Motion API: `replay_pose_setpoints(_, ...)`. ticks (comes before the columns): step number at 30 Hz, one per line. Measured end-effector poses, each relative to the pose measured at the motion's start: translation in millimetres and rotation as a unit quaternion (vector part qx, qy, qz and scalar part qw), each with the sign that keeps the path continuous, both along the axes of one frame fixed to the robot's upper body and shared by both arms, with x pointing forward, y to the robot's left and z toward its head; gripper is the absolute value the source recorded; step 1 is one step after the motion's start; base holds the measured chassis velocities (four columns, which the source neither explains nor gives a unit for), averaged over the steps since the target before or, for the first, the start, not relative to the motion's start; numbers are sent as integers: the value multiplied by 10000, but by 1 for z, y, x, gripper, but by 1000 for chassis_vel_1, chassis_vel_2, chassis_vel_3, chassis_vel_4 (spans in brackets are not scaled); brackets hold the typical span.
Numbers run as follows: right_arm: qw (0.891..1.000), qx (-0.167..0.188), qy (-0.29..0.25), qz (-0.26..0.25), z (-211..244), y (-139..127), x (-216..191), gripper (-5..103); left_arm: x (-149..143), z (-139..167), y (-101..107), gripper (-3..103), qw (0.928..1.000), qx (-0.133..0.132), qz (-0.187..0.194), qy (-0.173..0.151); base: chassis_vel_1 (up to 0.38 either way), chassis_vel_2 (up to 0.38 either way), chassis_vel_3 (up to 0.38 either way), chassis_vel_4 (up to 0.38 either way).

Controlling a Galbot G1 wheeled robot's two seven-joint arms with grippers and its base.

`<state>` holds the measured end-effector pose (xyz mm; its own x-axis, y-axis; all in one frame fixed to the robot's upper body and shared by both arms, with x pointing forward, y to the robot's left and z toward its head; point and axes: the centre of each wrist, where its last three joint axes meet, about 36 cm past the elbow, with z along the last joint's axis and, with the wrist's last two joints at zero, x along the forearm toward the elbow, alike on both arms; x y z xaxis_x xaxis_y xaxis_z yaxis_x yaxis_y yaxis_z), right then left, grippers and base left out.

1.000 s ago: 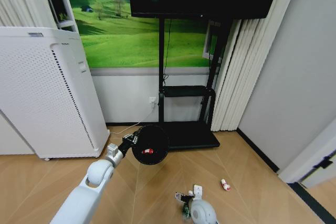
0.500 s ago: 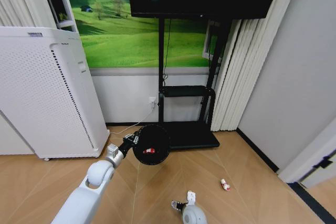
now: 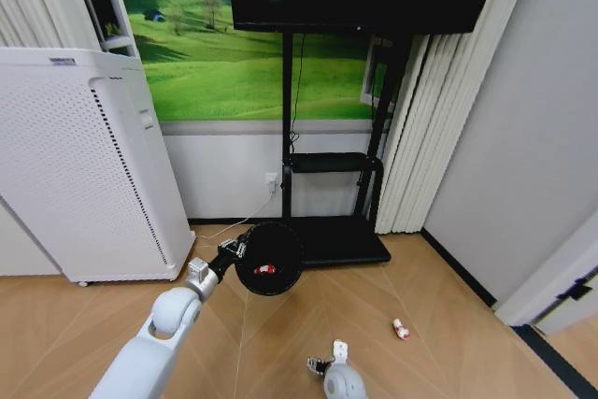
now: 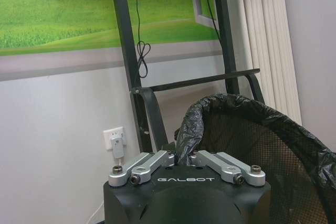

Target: Pick up the trash bin and place the garbage on the floor into it.

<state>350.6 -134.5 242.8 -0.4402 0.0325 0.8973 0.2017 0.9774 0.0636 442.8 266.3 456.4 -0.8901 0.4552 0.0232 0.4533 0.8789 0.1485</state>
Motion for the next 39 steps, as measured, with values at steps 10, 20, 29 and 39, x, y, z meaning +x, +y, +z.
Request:
replay_pose_setpoints(10,9999,-59,-102,-45,-4,1,3,84,-1,3,2,7,10000,-1,-2,-12,0,0,0,0)
replay_pose_setpoints(20,9999,-92,-121,-2,-5,1,4,46,1,4,4,7,10000,-6,12,-21,0,0,0,0)
replay_pose_setpoints(29,9998,-82,-176,87,-6,5,0,15,3,3,3,7,10000,-18,18,-5,0,0,0,0)
replay_pose_setpoints(39,9996,-94,-234,111,-8,7,-1,2,4,2,4,7,10000,-17,37,6,0,0,0,0)
